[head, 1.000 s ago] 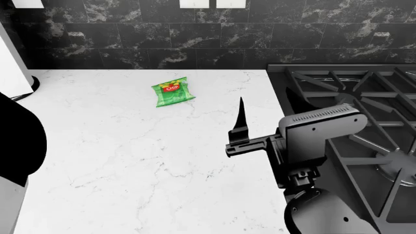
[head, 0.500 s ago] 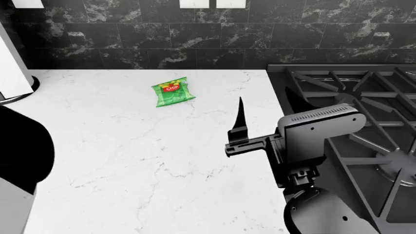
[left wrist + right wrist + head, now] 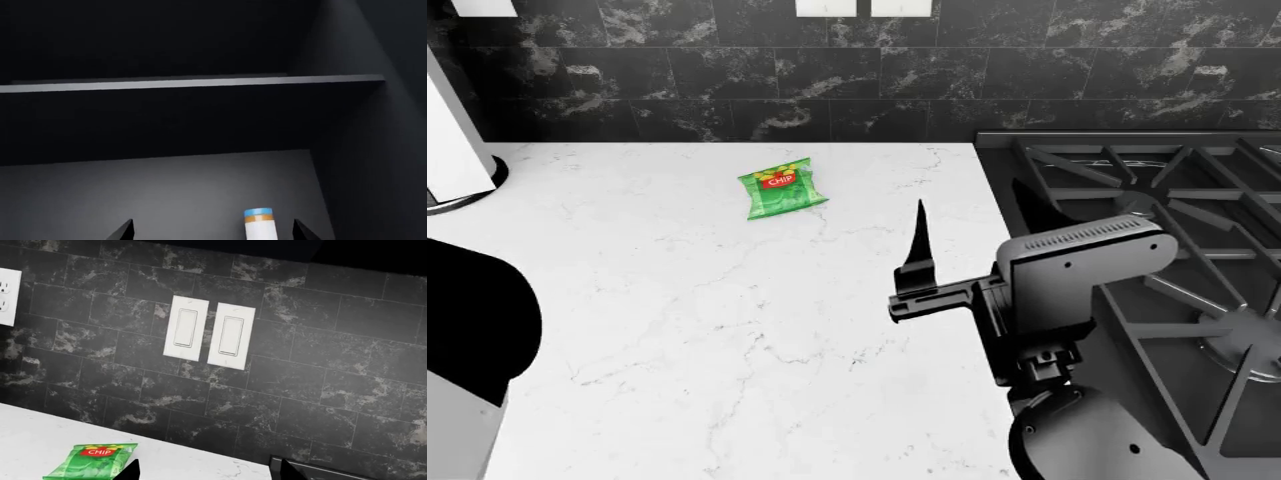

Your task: Pick the butter stick from the counter and place it in the cabinet.

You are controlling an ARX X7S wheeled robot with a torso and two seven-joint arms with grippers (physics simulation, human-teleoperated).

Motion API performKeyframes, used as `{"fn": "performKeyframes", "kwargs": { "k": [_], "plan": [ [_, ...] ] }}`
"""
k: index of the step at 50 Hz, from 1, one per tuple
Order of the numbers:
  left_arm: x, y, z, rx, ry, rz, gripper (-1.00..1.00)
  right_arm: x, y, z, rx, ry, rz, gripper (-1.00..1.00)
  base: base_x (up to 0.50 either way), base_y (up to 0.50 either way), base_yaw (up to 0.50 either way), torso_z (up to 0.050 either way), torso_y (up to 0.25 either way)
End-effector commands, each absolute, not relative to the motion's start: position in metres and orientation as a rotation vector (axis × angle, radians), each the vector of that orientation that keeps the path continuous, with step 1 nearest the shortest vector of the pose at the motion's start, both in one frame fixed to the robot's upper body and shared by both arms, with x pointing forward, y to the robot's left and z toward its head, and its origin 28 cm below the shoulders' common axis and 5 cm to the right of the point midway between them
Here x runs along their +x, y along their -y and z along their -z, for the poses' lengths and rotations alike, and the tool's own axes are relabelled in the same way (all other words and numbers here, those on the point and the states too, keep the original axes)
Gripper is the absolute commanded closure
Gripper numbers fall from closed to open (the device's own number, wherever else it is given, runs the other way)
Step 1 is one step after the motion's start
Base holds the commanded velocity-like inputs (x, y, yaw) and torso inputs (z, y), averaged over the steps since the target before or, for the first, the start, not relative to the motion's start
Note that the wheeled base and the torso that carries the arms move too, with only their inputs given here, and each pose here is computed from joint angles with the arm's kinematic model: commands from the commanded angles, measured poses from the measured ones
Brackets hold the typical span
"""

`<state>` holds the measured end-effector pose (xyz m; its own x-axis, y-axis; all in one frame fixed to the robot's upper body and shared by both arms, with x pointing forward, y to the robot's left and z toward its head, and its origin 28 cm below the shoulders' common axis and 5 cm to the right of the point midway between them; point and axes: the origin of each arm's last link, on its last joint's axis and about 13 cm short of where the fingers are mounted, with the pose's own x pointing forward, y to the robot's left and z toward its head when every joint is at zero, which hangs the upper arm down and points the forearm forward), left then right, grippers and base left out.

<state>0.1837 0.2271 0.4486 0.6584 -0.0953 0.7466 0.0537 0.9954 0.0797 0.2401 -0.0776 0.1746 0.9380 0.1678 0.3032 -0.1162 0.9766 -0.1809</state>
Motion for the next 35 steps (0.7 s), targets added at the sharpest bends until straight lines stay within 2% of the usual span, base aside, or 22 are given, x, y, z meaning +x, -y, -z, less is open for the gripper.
{"fn": "performKeyframes", "kwargs": {
  "k": [1, 15, 35],
  "plan": [
    [0.176, -0.228, -0.439, 0.048, 0.864, 0.079, -1.0, 0.24, 0.077, -0.174, -0.161, 0.323, -0.145, -1.0, 0.0, 0.0, 0.0, 0.0, 0.0],
    [0.158, -0.227, -0.43, 0.059, 0.912, 0.097, -1.0, 0.24, 0.077, -0.173, -0.159, 0.323, -0.147, -1.0, 0.0, 0.0, 0.0, 0.0, 0.0],
    [0.178, -0.222, -0.379, 0.045, 0.765, 0.128, -1.0, 0.239, 0.076, -0.178, -0.168, 0.328, -0.149, -1.0, 0.0, 0.0, 0.0, 0.0, 0.0]
  ]
}}
